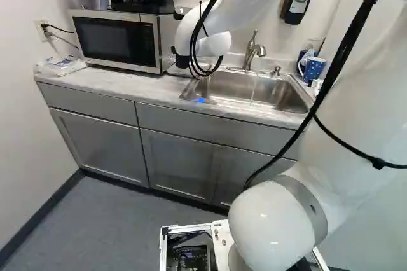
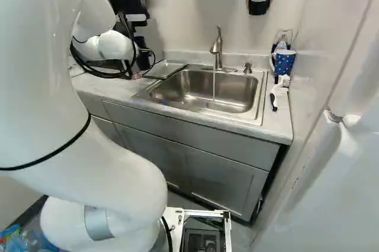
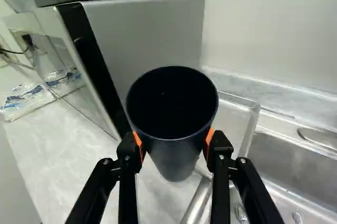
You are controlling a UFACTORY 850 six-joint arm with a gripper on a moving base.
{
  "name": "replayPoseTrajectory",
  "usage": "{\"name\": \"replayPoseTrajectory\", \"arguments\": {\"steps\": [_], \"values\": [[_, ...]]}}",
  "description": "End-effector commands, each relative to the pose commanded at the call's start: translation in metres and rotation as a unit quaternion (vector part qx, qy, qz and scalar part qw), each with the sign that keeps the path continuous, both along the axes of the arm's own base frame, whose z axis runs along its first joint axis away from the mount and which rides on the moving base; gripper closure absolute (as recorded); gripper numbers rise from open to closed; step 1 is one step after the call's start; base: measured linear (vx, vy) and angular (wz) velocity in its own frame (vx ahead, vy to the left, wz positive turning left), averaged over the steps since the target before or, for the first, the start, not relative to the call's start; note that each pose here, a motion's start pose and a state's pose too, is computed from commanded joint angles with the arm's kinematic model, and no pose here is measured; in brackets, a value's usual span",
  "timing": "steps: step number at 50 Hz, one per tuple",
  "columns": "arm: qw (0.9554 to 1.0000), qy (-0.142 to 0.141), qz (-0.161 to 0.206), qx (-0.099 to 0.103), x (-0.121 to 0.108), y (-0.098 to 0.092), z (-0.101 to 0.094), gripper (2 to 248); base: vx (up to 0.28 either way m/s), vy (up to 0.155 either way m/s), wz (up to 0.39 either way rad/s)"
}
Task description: Rinse the cup and place it in the tray
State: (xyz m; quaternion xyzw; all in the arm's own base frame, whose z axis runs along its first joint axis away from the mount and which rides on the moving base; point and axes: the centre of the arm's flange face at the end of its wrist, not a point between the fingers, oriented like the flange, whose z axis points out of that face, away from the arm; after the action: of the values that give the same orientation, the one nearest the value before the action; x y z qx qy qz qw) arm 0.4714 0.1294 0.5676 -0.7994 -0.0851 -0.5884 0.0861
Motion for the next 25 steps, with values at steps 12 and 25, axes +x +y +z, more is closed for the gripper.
{"name": "replayPoseTrajectory", "arguments": {"steps": [12, 25], "values": [[0.9998, 0.0, -0.02, 0.0, 0.011, -0.017, 0.0, 126, 0.0, 0.0, 0.0], [0.9992, 0.0, -0.041, 0.0, 0.02, -0.037, 0.0, 126, 0.0, 0.0, 0.0]]}}
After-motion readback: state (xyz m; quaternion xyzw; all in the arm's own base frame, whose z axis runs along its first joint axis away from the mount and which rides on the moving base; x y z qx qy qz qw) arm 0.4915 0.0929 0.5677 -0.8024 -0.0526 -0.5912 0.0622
